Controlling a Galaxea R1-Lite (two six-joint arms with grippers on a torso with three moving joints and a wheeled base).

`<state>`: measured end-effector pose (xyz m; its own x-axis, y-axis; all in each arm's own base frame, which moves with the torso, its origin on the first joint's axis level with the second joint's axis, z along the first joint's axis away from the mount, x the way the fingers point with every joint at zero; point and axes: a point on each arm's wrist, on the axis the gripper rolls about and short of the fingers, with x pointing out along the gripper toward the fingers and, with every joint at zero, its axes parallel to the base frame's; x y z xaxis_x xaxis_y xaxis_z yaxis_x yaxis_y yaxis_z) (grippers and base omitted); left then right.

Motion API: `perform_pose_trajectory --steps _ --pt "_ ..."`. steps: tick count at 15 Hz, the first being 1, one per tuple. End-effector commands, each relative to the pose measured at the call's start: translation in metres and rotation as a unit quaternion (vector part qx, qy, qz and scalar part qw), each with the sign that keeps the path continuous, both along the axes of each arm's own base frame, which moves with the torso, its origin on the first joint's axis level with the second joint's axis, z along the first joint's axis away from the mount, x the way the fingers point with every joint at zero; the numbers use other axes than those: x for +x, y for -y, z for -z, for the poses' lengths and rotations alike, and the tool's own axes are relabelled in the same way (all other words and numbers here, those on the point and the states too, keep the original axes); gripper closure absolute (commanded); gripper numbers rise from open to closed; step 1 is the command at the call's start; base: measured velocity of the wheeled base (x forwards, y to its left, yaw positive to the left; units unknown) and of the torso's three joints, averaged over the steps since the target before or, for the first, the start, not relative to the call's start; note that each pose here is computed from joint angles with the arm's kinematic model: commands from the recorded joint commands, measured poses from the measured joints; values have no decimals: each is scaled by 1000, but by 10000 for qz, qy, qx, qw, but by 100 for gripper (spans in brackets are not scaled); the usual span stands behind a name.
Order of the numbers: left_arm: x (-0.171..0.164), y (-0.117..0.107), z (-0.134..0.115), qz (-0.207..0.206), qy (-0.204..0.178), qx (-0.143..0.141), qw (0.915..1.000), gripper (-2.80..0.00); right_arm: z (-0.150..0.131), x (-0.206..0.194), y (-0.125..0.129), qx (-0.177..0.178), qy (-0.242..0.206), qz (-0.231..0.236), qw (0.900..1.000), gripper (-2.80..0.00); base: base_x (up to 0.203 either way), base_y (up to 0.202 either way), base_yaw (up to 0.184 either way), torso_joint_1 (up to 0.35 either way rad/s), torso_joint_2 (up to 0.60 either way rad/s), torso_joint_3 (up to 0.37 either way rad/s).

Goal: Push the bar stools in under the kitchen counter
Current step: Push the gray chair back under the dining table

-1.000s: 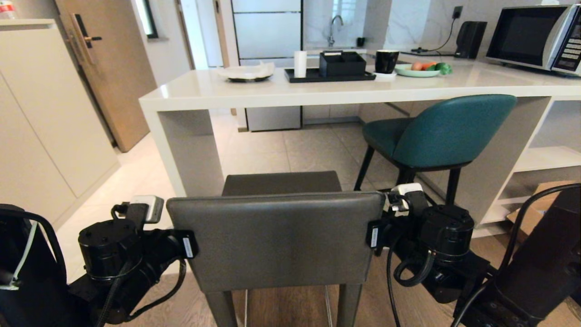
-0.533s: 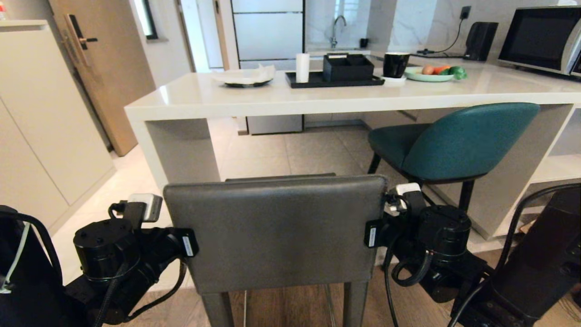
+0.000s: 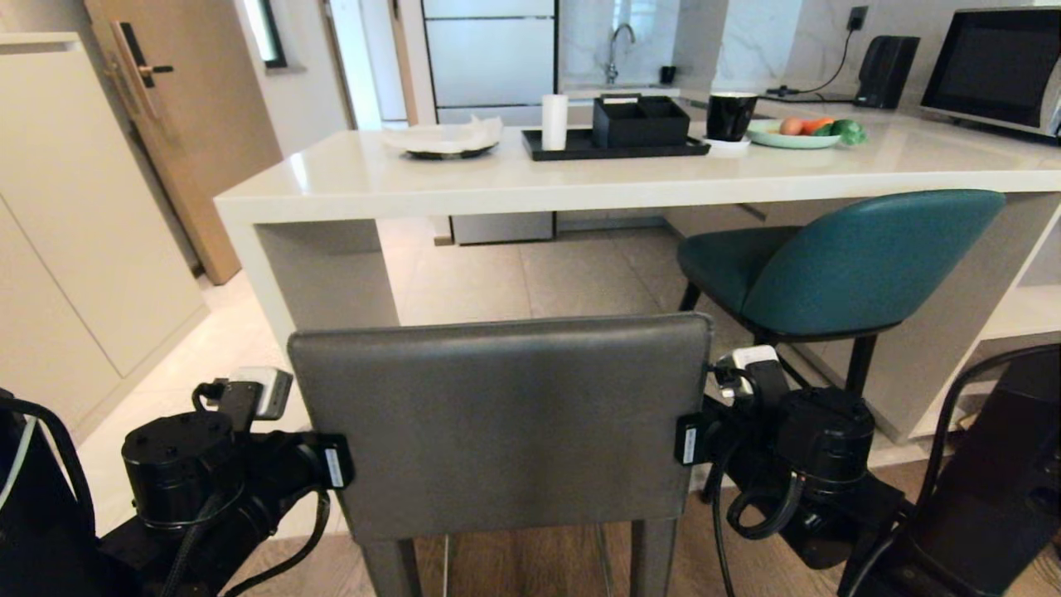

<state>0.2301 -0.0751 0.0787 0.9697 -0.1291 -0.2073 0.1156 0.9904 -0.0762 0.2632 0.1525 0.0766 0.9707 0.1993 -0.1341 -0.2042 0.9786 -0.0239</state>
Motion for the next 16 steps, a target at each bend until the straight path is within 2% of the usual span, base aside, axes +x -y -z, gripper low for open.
perform_pose_trajectory --steps 1,5,8,11,16 --pt "-3 1 -7 24 167 -52 9998 0 -2 -3 2 39 39 11 10000 0 0 0 0 0 0 0" --pt "-2 2 -9 18 229 -86 9997 0 -1 -1 1 41 44 10 10000 0 -17 0 1 -1 2 1" --pt "2 2 -13 18 337 -89 9994 0 0 -1 0 31 40 10 10000 0 -190 0 -2 0 2 4" --pt "2 3 -10 27 275 -66 9996 0 1 1 2 18 15 49 10000 0 -177 0 -2 -3 2 5" --pt "2 2 -9 11 251 -64 9997 0 3 5 4 21 -2 104 9999 0 0 0 0 0 0 0"
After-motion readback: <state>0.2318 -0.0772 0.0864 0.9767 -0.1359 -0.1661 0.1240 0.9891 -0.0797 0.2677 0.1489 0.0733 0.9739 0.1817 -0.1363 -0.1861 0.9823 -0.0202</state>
